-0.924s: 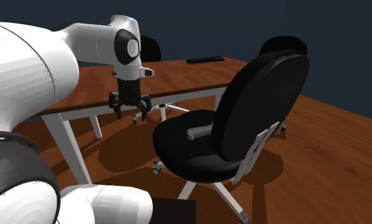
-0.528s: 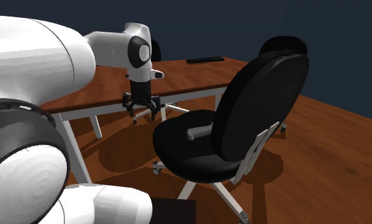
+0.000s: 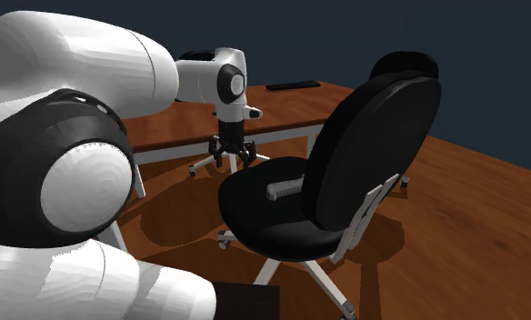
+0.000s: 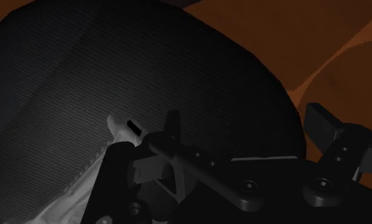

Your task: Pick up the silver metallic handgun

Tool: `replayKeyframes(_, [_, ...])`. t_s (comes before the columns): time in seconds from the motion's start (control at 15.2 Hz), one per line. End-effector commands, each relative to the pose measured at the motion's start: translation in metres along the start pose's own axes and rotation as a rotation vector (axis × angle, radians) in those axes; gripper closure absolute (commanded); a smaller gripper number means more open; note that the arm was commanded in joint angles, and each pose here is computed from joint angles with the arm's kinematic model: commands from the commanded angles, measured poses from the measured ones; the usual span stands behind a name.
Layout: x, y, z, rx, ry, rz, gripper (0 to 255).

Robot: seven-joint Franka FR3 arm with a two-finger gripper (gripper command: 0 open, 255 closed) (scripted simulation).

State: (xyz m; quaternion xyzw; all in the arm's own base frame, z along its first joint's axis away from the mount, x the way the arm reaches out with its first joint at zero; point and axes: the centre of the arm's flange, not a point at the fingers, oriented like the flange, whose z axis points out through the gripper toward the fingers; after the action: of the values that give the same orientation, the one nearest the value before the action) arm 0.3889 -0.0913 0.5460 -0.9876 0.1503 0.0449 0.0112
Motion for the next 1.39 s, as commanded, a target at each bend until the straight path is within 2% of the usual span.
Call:
replayKeyframes(0.0, [0.027,0.015,0.005,-0.004,0.055,0.065,0])
replayKeyframes(0.59, [0.102,0.095,0.028,-0.039,0.076,0.331,0])
replayKeyframes(1.19, [0.153,0.193,0.046,-0.074,0.096,0.597,0])
replayKeyframes(1.32, [0.155,0.197,0.052,-0.075,0.097,0.608,0])
